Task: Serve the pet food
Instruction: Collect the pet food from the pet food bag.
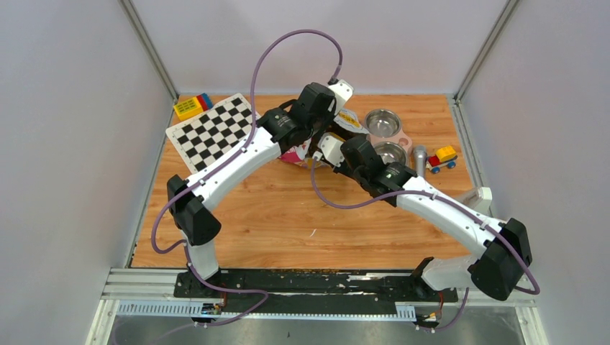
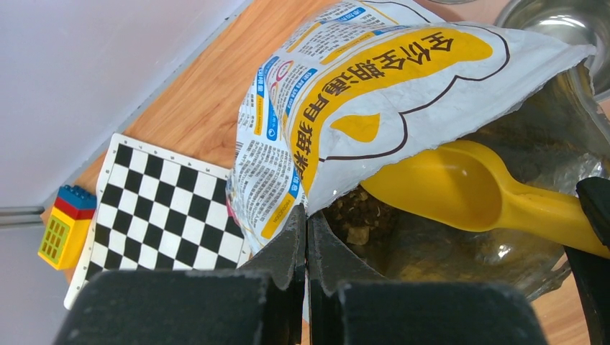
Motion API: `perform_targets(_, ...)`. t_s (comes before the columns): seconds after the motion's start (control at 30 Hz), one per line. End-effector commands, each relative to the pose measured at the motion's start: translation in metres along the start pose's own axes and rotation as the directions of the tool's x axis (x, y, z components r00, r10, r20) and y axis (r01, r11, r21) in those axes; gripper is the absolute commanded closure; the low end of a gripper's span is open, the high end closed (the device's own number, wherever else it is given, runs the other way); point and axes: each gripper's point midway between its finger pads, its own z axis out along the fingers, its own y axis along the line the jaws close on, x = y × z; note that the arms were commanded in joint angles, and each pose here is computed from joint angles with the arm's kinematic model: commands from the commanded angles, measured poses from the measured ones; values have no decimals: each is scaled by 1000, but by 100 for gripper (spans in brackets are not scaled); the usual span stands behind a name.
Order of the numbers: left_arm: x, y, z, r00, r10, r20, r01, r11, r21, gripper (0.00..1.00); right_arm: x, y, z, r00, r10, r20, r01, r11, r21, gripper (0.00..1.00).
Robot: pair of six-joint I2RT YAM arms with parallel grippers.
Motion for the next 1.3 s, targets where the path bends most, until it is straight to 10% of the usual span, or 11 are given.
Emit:
perform_targets(0.0,-44,-32,-27,988,-76,135,59,991,123,100,-24,2,13,995,36,92,-37,999,8,100)
perform_targets(0.53,-45,-22,-28,987,-82,140,69,993,99,100,-38,-17,-17,968,110,225,-124,991,50,100)
perform_targets(1.27,-38,-28,-17,987,-118,109,96,978,185,100,39,-26,-20,864,-472,-173,488,871,62,100)
